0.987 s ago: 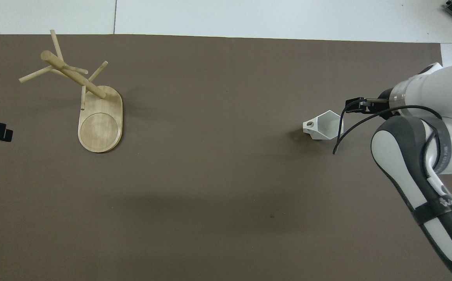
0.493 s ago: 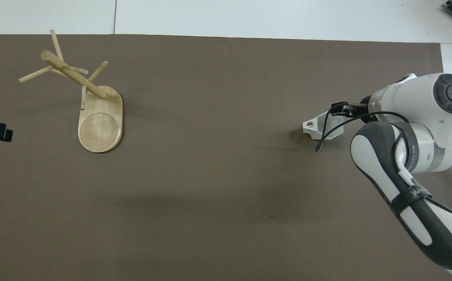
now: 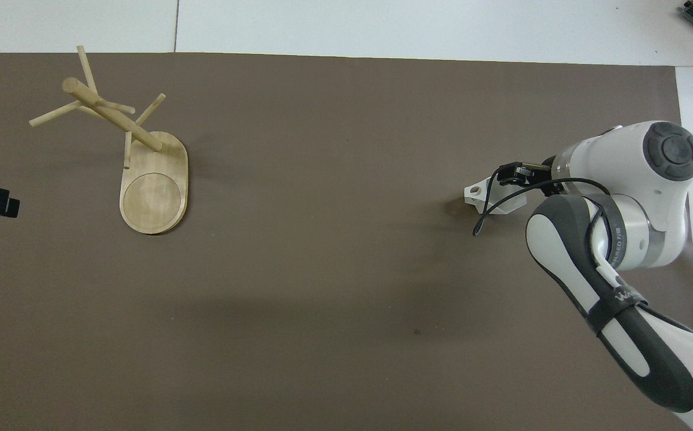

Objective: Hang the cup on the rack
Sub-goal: 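Close the right gripper on the white cup's rim, then lift the white cup with the right gripper toward the mug tree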

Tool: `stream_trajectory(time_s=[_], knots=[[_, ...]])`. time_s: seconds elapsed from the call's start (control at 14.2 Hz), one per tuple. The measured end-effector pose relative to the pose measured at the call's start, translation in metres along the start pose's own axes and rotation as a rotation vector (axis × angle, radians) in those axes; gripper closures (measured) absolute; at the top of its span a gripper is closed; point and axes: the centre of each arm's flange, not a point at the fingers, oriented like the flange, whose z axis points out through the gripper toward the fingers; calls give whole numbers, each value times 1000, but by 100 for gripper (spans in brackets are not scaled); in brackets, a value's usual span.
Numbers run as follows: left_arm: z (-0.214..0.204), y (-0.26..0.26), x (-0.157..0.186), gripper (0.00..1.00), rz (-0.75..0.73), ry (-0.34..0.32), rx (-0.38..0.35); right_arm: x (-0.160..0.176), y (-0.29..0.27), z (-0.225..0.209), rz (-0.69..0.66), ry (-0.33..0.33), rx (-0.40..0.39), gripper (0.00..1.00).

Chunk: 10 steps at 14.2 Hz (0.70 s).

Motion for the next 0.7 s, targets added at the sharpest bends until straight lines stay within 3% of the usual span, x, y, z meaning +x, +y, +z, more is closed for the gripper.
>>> stream_trajectory(time_s=[0.14,0.21,0.28,0.42,0.56,0.7], knots=[[0,0,0,0,0,0,0,-1,0,1,14,-3,-1,19],[0,0,0,0,0,0,0,-1,0,2,16,-4,-1,20],[0,0,0,0,0,0,0,-1,0,2,17,-4,-1,27],[0,0,0,0,0,0,0,-2,1,2,18,-5,-1,51],[0,0,0,0,0,0,0,-2,1,2,18,-5,-1,55],[0,0,0,0,0,0,0,-2,0,1,17,-4,-1,79]])
